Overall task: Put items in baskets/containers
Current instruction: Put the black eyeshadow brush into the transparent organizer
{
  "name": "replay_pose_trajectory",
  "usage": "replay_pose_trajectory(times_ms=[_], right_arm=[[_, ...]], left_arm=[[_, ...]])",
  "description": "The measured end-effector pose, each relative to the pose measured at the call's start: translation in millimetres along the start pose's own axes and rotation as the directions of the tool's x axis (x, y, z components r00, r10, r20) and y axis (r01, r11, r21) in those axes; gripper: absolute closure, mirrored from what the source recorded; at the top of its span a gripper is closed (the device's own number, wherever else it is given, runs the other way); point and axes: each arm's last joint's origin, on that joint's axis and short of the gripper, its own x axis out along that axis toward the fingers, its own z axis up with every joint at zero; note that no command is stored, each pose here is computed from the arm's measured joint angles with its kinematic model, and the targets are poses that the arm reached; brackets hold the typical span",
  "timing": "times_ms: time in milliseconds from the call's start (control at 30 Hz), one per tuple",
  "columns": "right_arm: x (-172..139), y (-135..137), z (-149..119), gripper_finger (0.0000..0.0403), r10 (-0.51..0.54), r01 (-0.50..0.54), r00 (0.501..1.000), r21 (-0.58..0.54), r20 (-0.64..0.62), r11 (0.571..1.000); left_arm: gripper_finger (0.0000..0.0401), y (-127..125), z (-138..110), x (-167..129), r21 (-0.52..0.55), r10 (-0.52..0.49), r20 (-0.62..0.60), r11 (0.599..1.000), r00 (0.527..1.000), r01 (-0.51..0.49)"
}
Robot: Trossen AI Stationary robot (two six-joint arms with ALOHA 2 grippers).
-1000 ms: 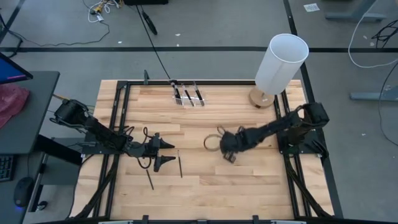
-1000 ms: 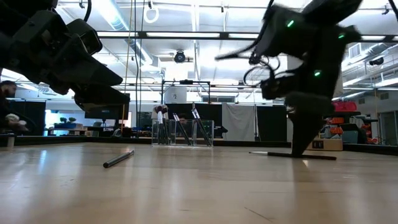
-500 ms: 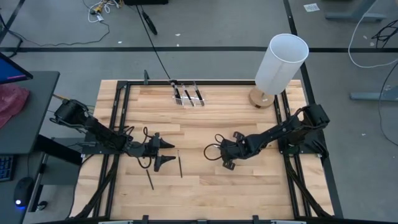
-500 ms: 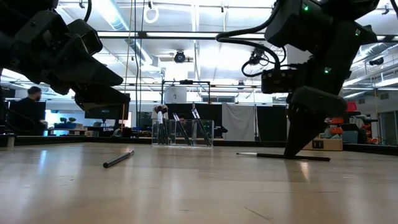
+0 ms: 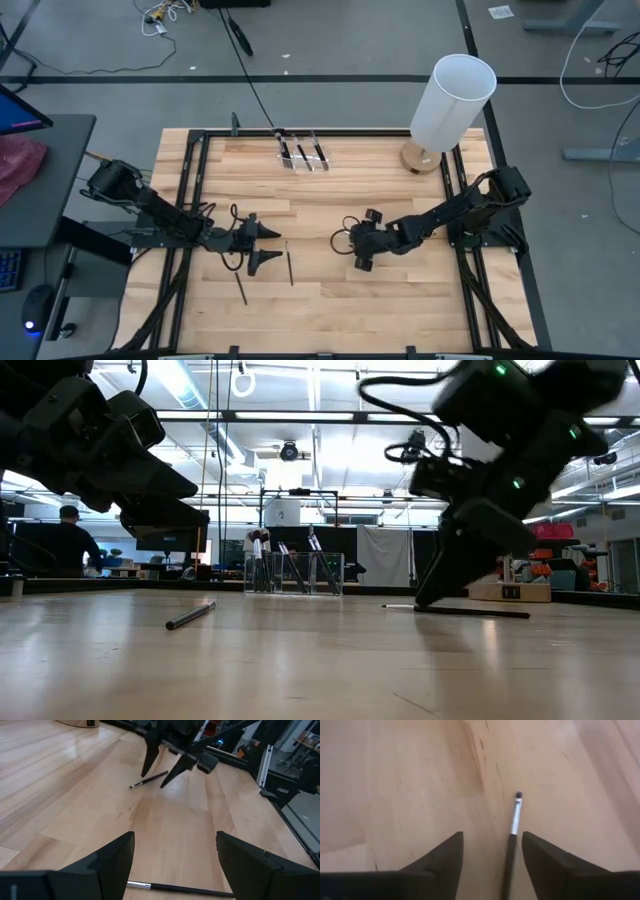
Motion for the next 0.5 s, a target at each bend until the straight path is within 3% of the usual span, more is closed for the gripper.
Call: replay_pose_trajectory(times_ms=[233, 500], right_arm=[[9, -22, -47, 0.0192, -0.005, -0.012, 0.986, 0.100, 0.166, 0.995], [26, -24, -64, 0.0250, -0.057, 0.028, 0.977, 0.143, 0.204, 0.989]], left_arm=[[0.0120, 0, 0, 0, 0.002, 0.000, 0.000, 1.000, 1.000, 0.000], [0.0120, 0, 0, 0, 0.003, 0.004, 0.003, 1.000, 1.000, -0.004]])
